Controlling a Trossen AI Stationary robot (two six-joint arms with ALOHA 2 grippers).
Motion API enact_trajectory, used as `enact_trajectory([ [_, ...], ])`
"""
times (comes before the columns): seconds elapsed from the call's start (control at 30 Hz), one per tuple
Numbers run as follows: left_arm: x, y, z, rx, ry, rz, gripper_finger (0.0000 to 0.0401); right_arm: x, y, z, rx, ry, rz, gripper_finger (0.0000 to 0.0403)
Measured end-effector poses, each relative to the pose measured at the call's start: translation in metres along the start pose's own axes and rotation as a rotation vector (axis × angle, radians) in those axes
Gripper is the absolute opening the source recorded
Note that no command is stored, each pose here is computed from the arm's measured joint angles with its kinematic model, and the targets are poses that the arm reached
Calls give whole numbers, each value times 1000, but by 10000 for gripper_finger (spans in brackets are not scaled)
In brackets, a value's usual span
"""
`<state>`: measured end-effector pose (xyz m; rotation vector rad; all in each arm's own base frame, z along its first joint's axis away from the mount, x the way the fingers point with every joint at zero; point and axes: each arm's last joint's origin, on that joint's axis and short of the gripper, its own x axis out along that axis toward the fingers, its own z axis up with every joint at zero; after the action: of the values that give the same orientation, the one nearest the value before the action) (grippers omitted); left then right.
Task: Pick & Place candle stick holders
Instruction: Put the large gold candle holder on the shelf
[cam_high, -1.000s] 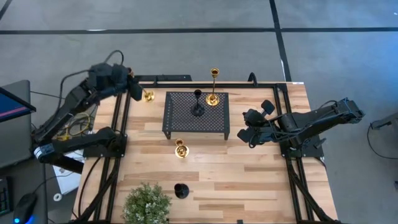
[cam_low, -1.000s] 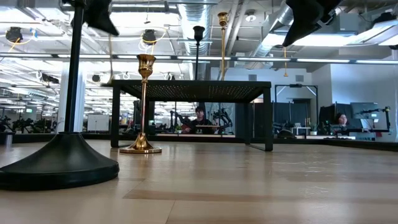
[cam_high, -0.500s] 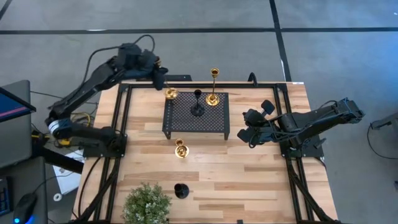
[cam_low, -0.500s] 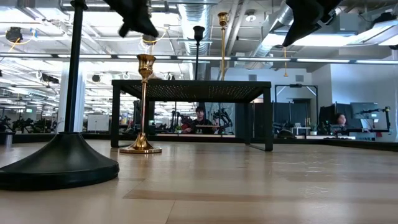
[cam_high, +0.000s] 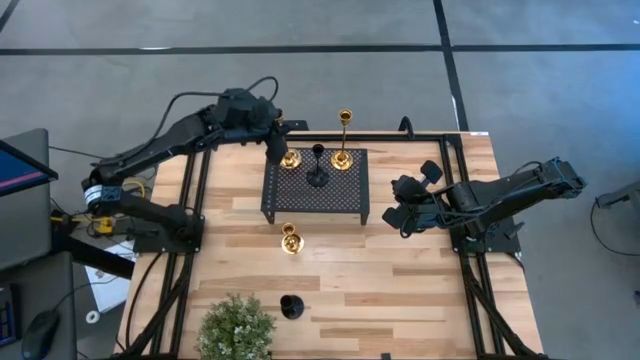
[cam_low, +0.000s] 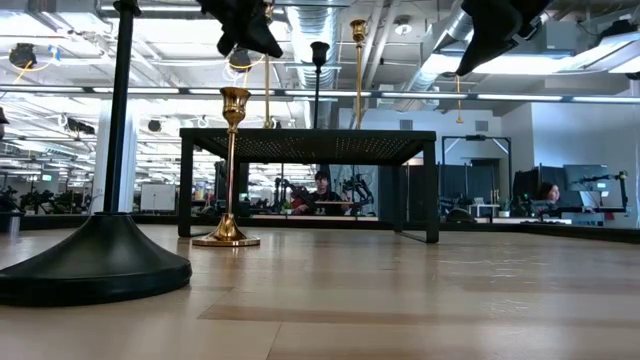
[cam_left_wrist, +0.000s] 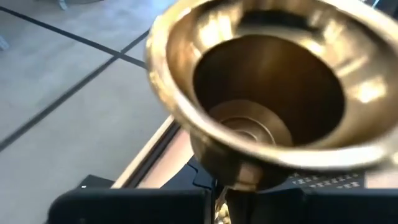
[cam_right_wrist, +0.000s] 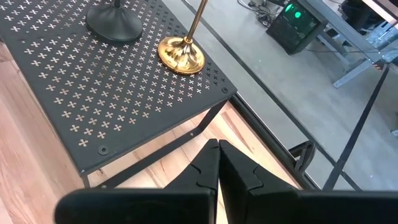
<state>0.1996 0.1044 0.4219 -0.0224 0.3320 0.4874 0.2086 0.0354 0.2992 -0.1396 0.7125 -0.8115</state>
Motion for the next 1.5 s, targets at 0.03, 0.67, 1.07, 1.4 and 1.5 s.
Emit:
enact_trajectory([
  [0.03, 0, -2, 0, 5, 1, -1, 11, 0, 0, 0, 0, 0, 0, 0],
  [0.67, 18, -4, -1, 4, 10, -21, 11, 0, 0, 0, 1, 0, 0, 0],
  [1.07, 19, -4, 0, 3, -2, -21, 11, 0, 0, 0, 1, 0, 1, 0],
  [1.4, 29, -5, -3, 4, 26, -23, 12, 0, 0, 0, 1, 0, 1, 0],
  [1.5, 29, -5, -4, 4, 28, -23, 12, 0, 0, 0, 2, 0, 1, 0],
])
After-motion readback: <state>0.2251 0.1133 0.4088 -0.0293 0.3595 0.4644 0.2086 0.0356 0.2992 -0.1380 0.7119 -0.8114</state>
